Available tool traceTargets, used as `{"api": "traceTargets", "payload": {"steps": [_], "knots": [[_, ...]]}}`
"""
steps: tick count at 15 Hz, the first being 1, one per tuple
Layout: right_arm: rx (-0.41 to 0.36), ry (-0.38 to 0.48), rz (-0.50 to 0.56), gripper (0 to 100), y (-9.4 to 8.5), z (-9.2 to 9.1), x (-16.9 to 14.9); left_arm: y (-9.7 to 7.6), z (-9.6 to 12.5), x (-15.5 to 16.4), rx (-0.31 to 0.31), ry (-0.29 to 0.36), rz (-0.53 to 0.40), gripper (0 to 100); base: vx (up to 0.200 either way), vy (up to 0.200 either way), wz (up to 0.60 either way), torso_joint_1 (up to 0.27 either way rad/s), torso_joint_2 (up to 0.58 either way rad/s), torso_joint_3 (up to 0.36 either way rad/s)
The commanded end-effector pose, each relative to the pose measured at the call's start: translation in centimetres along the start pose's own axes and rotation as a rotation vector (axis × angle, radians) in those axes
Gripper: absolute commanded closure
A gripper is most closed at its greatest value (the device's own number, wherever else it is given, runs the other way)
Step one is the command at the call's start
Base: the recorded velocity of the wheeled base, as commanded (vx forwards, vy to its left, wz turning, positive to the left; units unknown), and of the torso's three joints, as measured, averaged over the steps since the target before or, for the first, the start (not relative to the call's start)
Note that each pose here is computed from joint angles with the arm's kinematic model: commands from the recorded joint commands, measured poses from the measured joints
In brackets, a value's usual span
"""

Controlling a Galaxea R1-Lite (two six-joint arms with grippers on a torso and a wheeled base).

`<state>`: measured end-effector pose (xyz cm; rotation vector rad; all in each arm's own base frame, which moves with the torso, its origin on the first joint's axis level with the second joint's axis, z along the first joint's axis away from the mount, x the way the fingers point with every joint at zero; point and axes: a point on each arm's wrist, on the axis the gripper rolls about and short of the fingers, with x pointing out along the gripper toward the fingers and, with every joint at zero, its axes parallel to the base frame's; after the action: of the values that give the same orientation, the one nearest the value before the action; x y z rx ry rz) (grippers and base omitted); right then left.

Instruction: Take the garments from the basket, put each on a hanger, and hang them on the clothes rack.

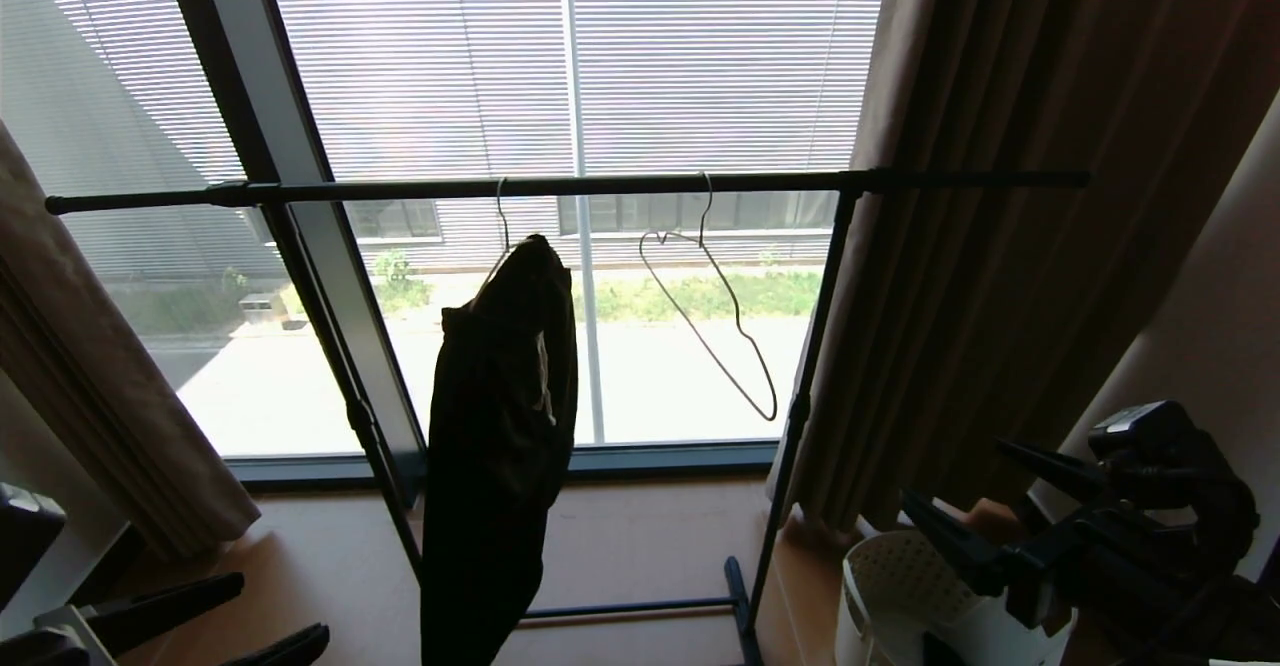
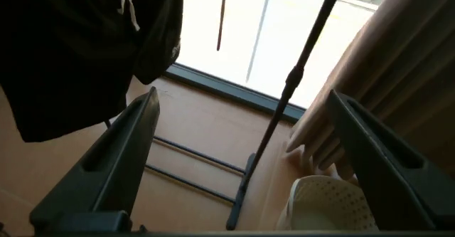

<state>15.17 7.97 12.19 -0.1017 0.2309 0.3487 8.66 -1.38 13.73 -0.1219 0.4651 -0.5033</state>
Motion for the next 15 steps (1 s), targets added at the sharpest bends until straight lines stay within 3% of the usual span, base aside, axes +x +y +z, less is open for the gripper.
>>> {"api": "traceTargets", "payload": {"steps": [1, 3, 5, 7, 9, 11, 15], "knots": [[0.036, -0.050, -0.103, 0, -1.8, 0.1, -4.5, -0.8, -2.9, -1.7, 0.029, -0.058, 0.001, 0, 0.000, 0.000, 0.00, 0.000, 0.00, 0.000], [0.044, 0.000, -0.148, 0, -2.5, -0.9, -7.5, -1.0, -5.9, -2.3, 0.030, -0.058, 0.041, 0, 0.000, 0.000, 0.00, 0.000, 0.00, 0.000], [0.076, 0.005, -0.146, 0, -2.5, -1.6, -9.5, -1.4, -6.6, -3.3, 0.061, -0.120, 0.089, 0, 0.000, 0.000, 0.00, 0.000, 0.00, 0.000], [0.111, 0.027, -0.163, 0, -2.5, -2.5, -10.6, -1.8, -8.3, -4.2, 0.057, -0.110, 0.104, 0, 0.000, 0.000, 0.00, 0.000, 0.00, 0.000], [0.119, 0.037, -0.263, 0, -2.8, -3.3, -11.5, -1.8, -8.7, -4.4, 0.065, -0.130, 0.142, 0, 0.000, 0.000, 0.00, 0.000, 0.00, 0.000], [0.127, 0.021, -0.340, 0, -3.0, -4.0, -12.1, -1.7, -8.8, -4.6, 0.139, -0.137, 0.211, 0, 0.000, 0.000, 0.00, 0.000, 0.00, 0.000], [0.154, -0.087, -0.471, 0, -3.0, -5.7, -14.7, -2.1, -9.5, -5.3, 0.180, -0.224, 0.246, 0, 0.000, 0.000, 0.00, 0.000, 0.00, 0.000]]}}
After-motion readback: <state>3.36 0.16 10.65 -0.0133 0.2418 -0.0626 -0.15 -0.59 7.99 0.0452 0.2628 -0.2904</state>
